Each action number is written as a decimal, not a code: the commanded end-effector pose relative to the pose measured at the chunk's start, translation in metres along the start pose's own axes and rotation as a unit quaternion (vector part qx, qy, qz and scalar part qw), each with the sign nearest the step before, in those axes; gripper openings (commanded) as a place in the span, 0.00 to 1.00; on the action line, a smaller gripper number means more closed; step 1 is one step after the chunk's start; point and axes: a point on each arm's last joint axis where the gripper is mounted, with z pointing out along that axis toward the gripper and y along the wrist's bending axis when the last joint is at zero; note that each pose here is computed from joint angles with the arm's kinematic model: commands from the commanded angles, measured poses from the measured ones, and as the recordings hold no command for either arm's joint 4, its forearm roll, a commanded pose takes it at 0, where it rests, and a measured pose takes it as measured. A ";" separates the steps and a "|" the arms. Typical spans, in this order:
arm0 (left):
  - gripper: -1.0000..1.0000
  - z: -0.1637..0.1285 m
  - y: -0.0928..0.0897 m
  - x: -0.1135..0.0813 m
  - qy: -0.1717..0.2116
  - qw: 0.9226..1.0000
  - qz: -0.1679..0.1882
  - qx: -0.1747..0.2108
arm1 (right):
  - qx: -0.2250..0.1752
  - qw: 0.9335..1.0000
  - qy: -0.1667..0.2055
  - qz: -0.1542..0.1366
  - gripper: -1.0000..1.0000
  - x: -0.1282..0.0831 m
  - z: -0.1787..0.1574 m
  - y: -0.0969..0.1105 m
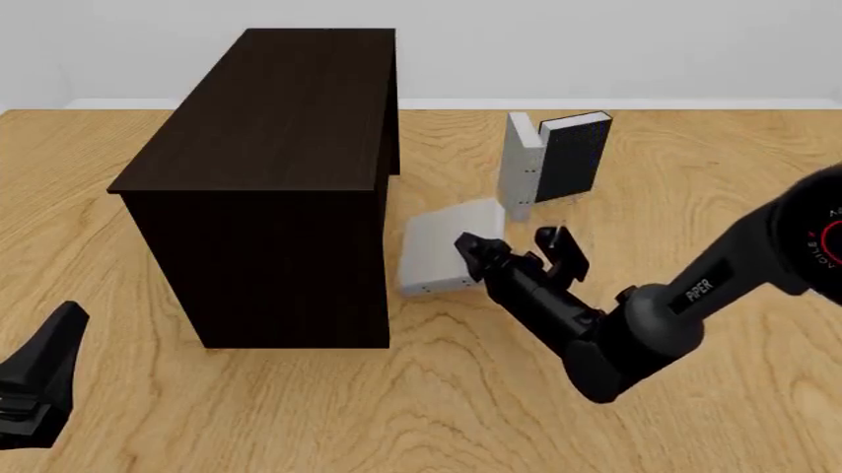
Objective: Pick up the book on the right and place it under the cabinet shelf.
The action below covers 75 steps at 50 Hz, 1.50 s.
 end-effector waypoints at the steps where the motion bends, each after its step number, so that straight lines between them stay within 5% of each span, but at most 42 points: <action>1: 1.00 0.000 0.000 0.000 0.000 1.000 0.000 0.000 | 0.001 1.000 0.002 0.014 0.00 0.005 0.002 -0.007; 16: 1.00 0.000 0.000 0.000 0.000 1.000 0.000 0.000 | 0.025 0.999 0.012 0.018 0.00 0.010 0.005 -0.021; 17: 1.00 0.000 0.000 0.000 0.000 1.000 0.000 0.000 | 0.027 0.999 0.012 0.017 1.00 0.009 0.005 -0.021; 41: 1.00 0.000 0.000 0.000 0.000 1.000 0.000 0.000 | 0.065 0.997 0.028 -0.008 1.00 -0.001 0.007 -0.019; 59: 1.00 0.000 0.000 0.000 0.000 1.000 0.000 0.000 | 0.149 0.984 0.050 -0.081 1.00 -0.036 0.026 -0.025; 75: 1.00 0.000 0.000 0.000 0.000 1.000 0.000 0.000 | 0.172 0.979 0.062 -0.095 1.00 -0.040 0.021 -0.030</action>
